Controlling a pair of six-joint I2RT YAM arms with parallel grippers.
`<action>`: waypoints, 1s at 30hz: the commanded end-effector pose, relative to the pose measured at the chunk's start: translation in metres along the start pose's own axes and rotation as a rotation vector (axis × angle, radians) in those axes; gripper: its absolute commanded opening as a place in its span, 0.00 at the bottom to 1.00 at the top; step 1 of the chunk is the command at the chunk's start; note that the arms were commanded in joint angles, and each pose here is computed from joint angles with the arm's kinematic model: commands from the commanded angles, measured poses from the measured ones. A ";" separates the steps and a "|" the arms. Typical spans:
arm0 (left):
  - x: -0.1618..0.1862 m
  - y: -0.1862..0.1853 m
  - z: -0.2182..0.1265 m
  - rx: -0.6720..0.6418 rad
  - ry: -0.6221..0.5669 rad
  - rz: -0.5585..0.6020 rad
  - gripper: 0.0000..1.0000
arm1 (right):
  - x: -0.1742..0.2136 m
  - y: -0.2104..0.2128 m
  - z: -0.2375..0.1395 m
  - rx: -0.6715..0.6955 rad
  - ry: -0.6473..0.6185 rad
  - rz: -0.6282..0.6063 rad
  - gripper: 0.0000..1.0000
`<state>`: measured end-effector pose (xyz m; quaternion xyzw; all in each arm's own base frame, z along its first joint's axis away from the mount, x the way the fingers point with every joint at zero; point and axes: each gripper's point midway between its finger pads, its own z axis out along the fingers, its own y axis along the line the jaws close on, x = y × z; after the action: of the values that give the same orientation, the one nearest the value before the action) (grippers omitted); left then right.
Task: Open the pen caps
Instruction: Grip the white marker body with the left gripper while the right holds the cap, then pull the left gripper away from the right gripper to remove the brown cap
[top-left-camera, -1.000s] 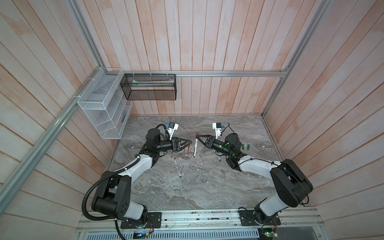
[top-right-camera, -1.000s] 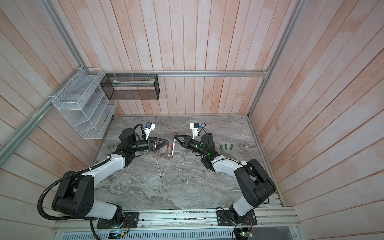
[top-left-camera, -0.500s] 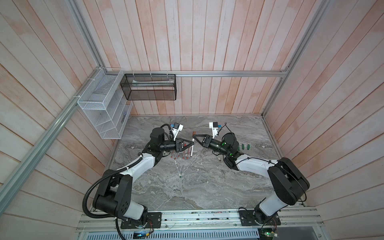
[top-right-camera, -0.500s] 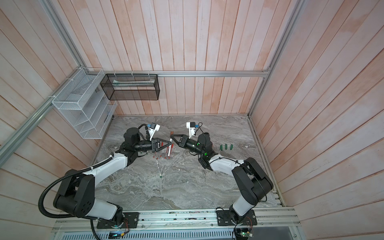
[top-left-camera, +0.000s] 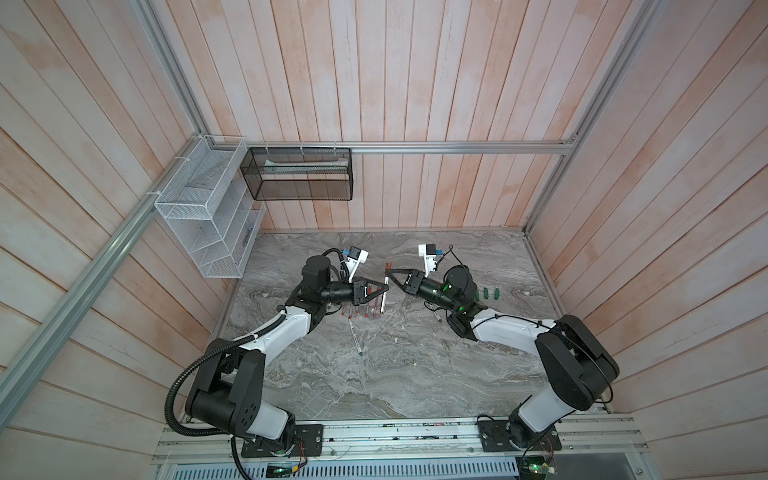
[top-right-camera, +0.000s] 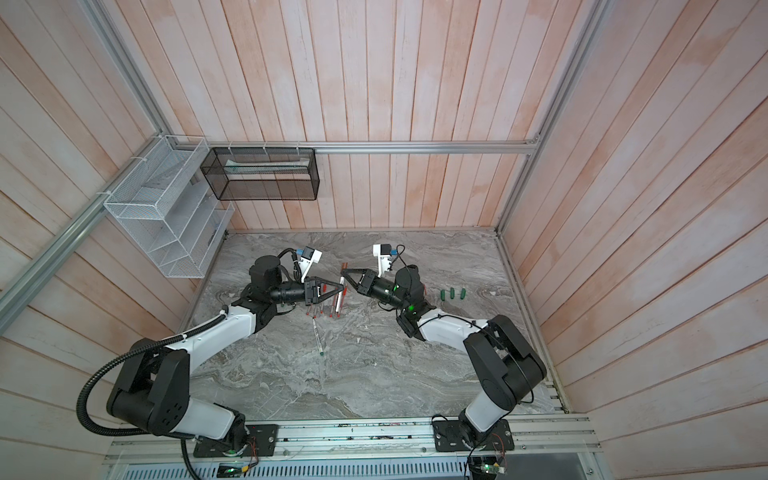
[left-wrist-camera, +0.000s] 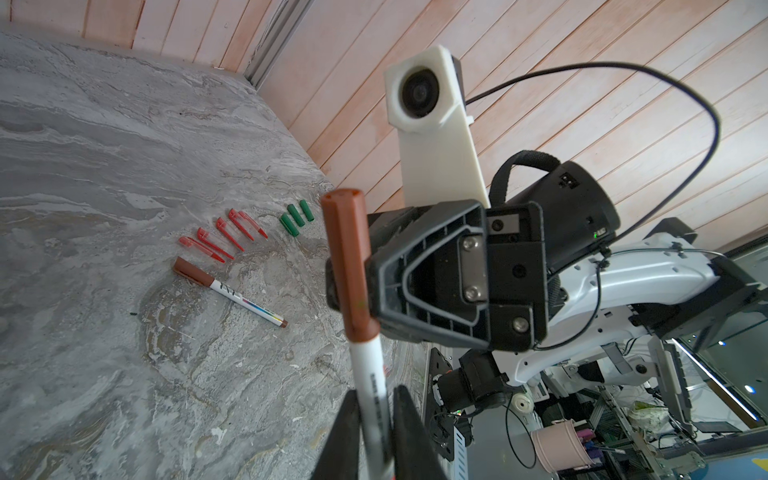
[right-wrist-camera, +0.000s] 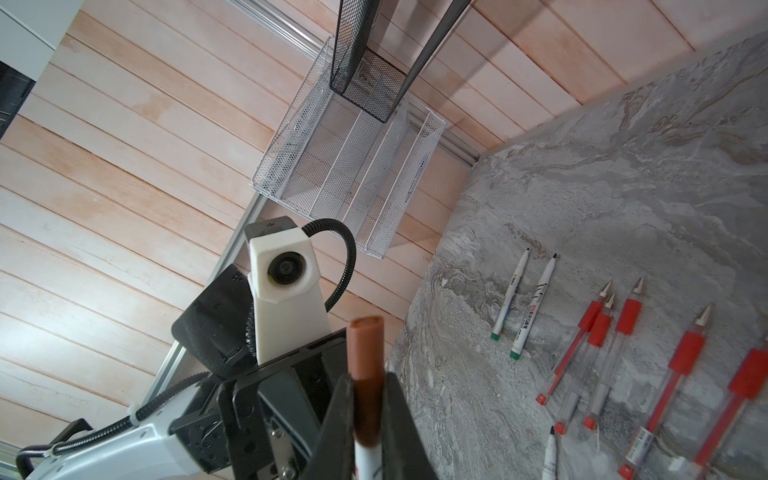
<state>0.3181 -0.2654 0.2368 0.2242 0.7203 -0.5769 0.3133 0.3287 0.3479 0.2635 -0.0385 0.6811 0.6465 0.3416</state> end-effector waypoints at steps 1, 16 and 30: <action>0.007 0.006 0.003 -0.015 0.013 0.008 0.03 | -0.009 0.016 0.008 -0.046 -0.018 -0.026 0.06; 0.013 -0.002 0.003 -0.001 0.033 0.043 0.00 | -0.012 0.010 0.011 -0.070 0.023 -0.001 0.19; 0.041 -0.010 0.008 0.022 0.072 0.035 0.00 | -0.052 0.010 0.000 -0.056 -0.051 -0.034 0.00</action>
<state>0.3155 -0.2667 0.2258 0.2216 0.7318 -0.5576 0.3232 0.3389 0.3465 0.2582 -0.0629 0.6859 0.6539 0.3129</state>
